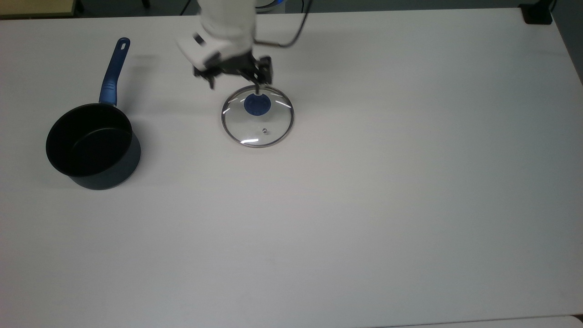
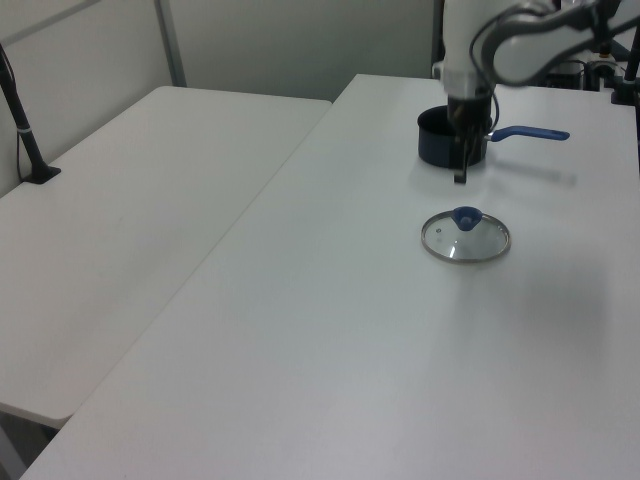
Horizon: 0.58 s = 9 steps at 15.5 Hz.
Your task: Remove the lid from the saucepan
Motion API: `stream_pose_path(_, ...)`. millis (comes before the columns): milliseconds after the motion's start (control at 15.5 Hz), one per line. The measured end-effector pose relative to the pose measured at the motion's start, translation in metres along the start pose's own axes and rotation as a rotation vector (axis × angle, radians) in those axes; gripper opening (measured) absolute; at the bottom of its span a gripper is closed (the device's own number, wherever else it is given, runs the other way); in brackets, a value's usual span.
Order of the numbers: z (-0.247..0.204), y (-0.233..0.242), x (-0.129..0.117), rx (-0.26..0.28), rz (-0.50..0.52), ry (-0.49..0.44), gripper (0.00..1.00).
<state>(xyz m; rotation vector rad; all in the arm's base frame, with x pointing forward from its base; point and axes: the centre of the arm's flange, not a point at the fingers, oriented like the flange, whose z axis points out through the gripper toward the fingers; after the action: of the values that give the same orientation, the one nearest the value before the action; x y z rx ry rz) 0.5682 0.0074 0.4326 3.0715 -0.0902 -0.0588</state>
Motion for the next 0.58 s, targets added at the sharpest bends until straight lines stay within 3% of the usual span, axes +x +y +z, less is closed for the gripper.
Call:
stream_pose_path(323,-0.119,0.033,-0.009,0.004,0.056,0.008,1.0)
stream_pose_path(582,-0.117,0.027,-0.006,0.003,0.046,0.003,1.0)
